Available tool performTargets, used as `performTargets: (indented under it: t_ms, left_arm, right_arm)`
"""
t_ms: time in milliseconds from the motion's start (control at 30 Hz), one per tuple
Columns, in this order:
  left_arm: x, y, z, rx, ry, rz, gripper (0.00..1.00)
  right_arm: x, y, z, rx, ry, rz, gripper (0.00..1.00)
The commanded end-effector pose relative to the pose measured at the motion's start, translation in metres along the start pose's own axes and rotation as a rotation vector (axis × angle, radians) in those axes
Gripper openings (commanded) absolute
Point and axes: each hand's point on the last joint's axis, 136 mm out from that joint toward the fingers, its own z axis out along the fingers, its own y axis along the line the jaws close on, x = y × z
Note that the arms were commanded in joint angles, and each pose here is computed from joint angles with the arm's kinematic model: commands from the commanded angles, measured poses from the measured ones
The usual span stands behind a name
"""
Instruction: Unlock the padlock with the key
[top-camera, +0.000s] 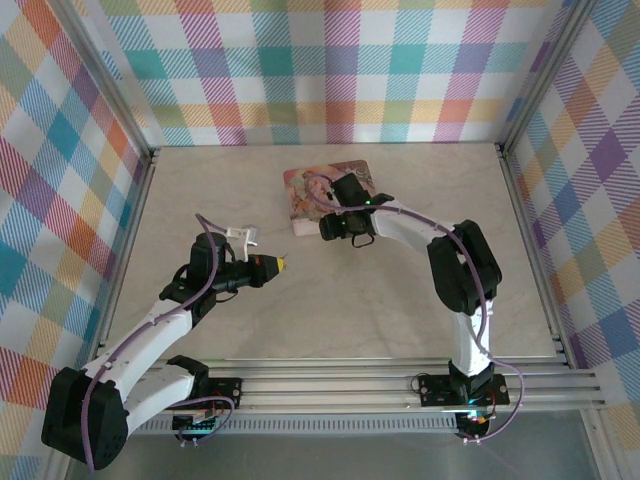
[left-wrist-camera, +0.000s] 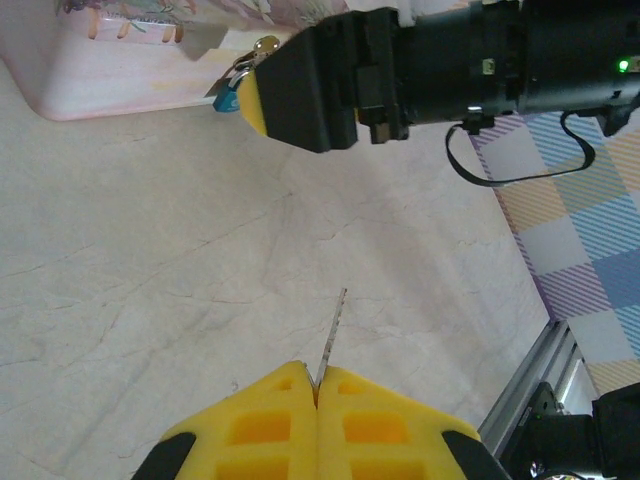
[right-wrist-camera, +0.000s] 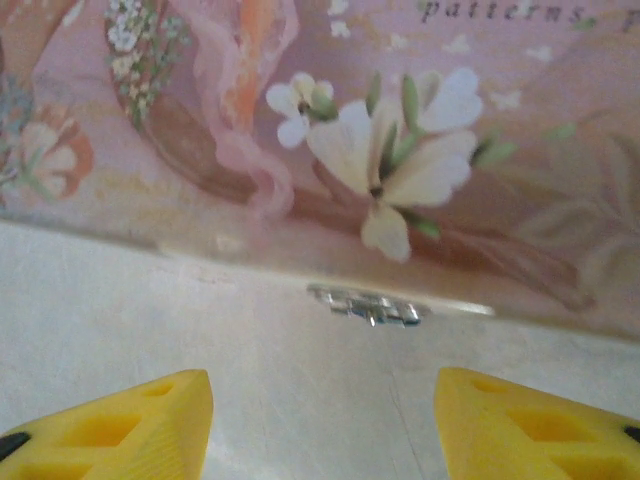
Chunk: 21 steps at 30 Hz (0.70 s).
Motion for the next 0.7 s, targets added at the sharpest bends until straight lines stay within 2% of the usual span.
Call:
performTargets:
  t_ms: [0,200,667]
  left_arm:
    - [-0.007,-0.012,-0.003,0.027,0.001,0.04,0.0]
    - [-0.006,-0.012,-0.005,0.022,0.008,0.036,0.0]
    - [-0.008,-0.013,-0.006,0.013,0.014,0.039,0.0]
  right_arm:
    - [-0.002,-0.004,0.013,0.054,0.004,0.051,0.61]
    - [-0.009,-0.011,0.024,0.107,-0.02,0.079,0.6]
    - [-0.017,-0.016,0.035,0.132,-0.066,0.085,0.55]
